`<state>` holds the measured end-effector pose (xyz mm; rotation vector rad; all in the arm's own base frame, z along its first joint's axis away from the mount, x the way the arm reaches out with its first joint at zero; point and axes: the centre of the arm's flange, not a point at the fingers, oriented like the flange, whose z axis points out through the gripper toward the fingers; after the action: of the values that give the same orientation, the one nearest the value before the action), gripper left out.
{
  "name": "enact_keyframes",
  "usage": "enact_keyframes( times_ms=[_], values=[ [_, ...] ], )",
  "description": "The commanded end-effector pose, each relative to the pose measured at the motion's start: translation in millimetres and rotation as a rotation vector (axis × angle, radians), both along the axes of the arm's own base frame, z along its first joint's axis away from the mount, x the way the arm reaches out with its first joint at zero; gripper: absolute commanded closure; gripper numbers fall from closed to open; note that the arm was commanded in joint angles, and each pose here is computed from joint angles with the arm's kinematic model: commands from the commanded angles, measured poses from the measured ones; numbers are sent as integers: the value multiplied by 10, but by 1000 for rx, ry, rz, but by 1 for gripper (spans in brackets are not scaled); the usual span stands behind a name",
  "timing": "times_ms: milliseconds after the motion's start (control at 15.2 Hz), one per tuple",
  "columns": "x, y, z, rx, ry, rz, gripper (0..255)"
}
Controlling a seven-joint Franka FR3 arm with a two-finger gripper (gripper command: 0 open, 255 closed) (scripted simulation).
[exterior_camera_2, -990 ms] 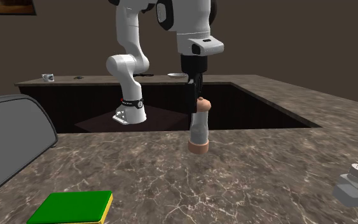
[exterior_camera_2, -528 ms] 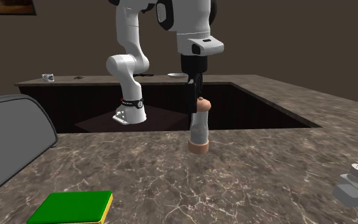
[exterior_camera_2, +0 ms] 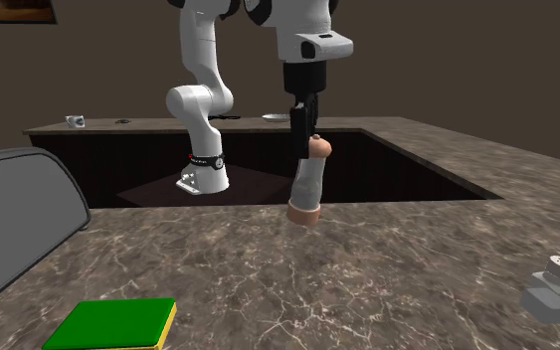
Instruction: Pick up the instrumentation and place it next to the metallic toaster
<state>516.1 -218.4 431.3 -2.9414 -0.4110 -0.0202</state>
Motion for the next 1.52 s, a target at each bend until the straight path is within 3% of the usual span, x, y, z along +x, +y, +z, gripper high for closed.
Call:
enact_keyframes(
  times_ms=[0, 1452],
  values=[
    [-7, -1, 105, 0, 0, 0, 255],
    [-7, -1, 1266, 0, 0, 0, 255]
  ],
)
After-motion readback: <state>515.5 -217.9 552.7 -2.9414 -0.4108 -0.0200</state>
